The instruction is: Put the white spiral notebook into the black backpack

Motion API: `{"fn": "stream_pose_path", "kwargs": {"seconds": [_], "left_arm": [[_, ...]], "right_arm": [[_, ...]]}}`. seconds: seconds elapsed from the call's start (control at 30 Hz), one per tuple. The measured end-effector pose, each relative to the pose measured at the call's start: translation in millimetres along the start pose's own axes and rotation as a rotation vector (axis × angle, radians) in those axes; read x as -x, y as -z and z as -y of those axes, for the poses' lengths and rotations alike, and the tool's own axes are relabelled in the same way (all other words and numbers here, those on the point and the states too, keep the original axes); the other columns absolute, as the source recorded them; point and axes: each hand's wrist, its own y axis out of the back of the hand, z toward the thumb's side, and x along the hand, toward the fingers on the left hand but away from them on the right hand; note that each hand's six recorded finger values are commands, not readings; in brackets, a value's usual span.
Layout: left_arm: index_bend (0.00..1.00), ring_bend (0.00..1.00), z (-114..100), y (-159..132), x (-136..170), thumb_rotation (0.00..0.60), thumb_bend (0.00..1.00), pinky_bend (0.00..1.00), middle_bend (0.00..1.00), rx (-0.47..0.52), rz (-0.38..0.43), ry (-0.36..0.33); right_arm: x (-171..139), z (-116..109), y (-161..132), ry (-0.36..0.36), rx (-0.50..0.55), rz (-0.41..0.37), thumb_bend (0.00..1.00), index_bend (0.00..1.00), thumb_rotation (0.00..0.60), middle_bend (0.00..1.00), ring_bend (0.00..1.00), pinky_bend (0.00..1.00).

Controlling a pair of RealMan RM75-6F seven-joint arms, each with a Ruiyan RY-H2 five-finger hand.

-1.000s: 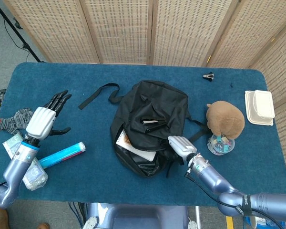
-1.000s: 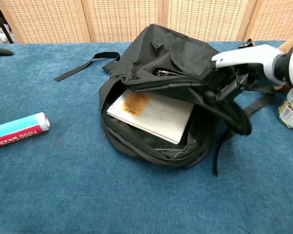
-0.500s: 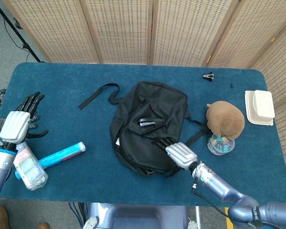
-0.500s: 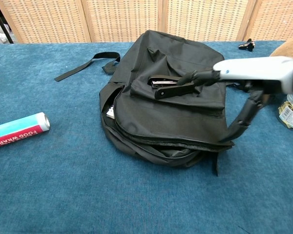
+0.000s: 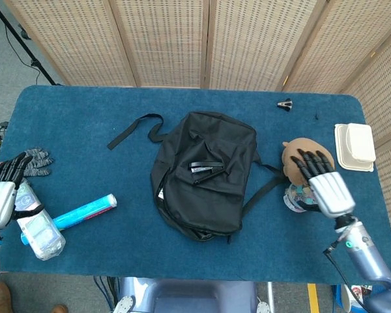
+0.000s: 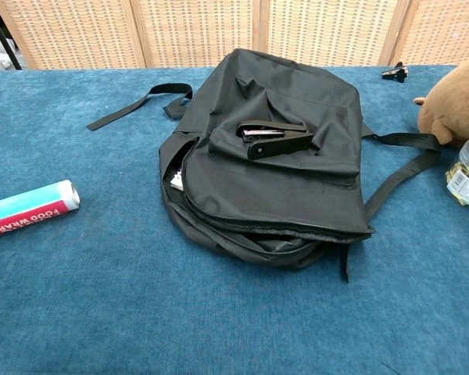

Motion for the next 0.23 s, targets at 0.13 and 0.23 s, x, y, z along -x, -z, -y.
{"fn": "stream_pose_path", "kwargs": {"seconds": [0.13,0.23], "left_arm": [[0.0,0.0,3,4,14,0.6,0.12,0.0,0.0,0.013,-0.015,-0.016],[0.0,0.0,5,9,22,0.6,0.12,0.0,0.0,-0.004,-0.032,-0.012]], "right_arm": [[-34,-2,37,0.069,-0.042,0.128,0.0,0.0,0.6,0.0,0.0,0.0],[-57,1,54,0.087,-0.032,0.21,0.0,0.0,0.6,0.0,0.0,0.0]]}}
